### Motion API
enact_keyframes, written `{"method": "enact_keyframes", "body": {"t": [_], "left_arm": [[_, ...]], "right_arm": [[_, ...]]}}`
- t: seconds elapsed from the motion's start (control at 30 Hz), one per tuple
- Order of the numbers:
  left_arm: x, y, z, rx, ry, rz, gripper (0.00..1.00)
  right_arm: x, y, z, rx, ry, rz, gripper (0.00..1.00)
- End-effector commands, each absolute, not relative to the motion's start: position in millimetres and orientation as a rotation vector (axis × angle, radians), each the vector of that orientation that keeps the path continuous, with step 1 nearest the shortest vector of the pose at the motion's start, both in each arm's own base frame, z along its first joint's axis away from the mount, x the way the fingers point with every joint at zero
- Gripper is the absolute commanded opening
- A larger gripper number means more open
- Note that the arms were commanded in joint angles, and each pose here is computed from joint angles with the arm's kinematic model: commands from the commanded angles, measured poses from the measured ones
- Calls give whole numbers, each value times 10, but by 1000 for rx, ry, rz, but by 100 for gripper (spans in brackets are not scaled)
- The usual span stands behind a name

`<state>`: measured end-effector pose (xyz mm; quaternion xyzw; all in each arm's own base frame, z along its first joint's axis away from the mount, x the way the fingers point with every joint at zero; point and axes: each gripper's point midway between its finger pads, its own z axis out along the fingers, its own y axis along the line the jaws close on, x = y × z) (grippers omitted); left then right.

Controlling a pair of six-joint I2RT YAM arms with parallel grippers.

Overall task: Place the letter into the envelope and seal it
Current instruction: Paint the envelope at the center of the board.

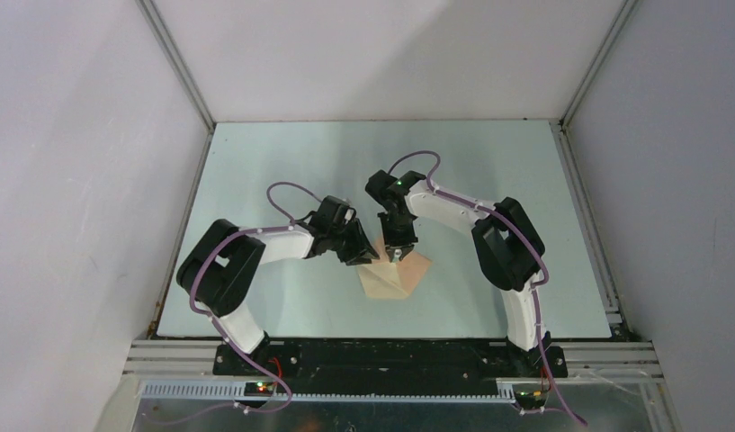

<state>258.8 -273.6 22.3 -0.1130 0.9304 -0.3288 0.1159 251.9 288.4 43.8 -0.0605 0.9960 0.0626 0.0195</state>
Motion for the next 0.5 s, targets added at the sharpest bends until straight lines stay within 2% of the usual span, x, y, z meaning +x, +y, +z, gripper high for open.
{"method": "enact_keyframes", "body": {"t": [0.0, 0.23, 0.47], "left_arm": [[2561, -2709, 186, -332, 2723, -954, 36], [2585, -2736, 231, -315, 2715, -966, 36], [2594, -2749, 243, -314, 2713, -976, 36]], "right_arm": [[2501, 2751, 437, -209, 3099, 85, 0], [2423, 2643, 394, -239, 3124, 26, 0], [2504, 2789, 369, -256, 3120, 48, 0]]}}
